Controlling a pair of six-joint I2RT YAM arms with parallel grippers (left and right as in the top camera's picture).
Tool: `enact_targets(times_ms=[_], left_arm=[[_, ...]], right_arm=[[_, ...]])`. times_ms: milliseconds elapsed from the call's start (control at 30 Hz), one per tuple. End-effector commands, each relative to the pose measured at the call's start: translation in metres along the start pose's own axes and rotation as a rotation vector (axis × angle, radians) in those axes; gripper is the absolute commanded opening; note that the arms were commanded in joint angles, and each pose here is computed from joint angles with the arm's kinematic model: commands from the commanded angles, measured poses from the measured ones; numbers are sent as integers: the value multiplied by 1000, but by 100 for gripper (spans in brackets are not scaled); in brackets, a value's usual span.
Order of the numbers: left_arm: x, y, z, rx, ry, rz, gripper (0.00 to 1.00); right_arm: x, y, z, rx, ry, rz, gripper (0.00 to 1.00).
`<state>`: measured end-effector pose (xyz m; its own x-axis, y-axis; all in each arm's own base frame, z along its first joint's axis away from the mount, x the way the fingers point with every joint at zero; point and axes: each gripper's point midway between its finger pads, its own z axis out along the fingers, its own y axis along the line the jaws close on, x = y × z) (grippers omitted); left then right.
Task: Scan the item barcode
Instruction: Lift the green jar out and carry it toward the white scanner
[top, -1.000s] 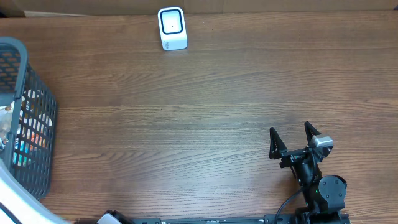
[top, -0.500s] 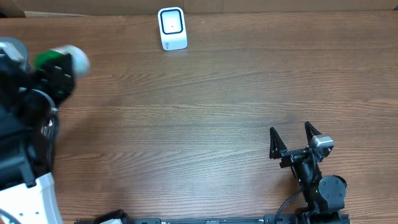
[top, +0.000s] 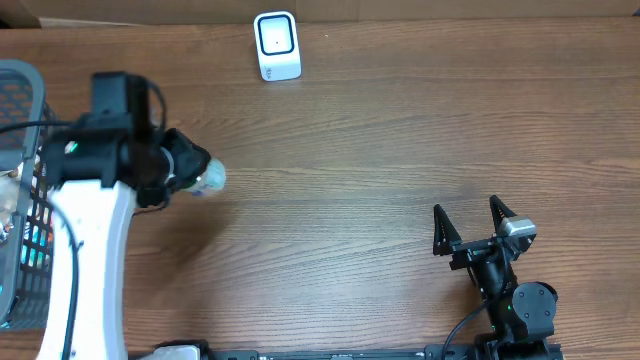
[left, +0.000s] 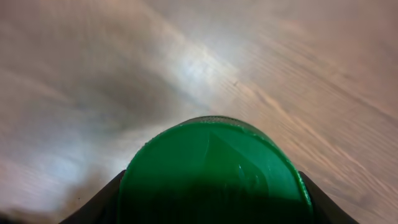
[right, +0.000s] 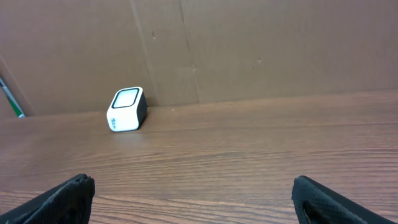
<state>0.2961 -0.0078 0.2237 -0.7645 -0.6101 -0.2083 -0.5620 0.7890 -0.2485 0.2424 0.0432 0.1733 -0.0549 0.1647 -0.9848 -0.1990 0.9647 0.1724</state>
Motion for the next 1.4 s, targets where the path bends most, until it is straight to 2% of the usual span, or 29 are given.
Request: enact_targets(times_ms=[0, 200, 500, 667, 867, 1367], left_arm=[[8, 1, 30, -97, 86, -264, 4], [18, -5, 83, -246, 173, -458, 4], [31, -6, 150, -452, 142, -523, 4], [38, -20, 165, -435, 148, -484, 4], [50, -52, 173, -342, 159, -432, 4], [65, -104, 181, -234, 28, -310, 4]], right_arm=[[2, 0, 0, -1, -4, 3, 100], [2, 0, 0, -1, -4, 3, 100], [2, 0, 0, -1, -4, 3, 100], [2, 0, 0, -1, -4, 3, 100], [2, 0, 0, -1, -4, 3, 100], [2, 0, 0, -1, -4, 3, 100]])
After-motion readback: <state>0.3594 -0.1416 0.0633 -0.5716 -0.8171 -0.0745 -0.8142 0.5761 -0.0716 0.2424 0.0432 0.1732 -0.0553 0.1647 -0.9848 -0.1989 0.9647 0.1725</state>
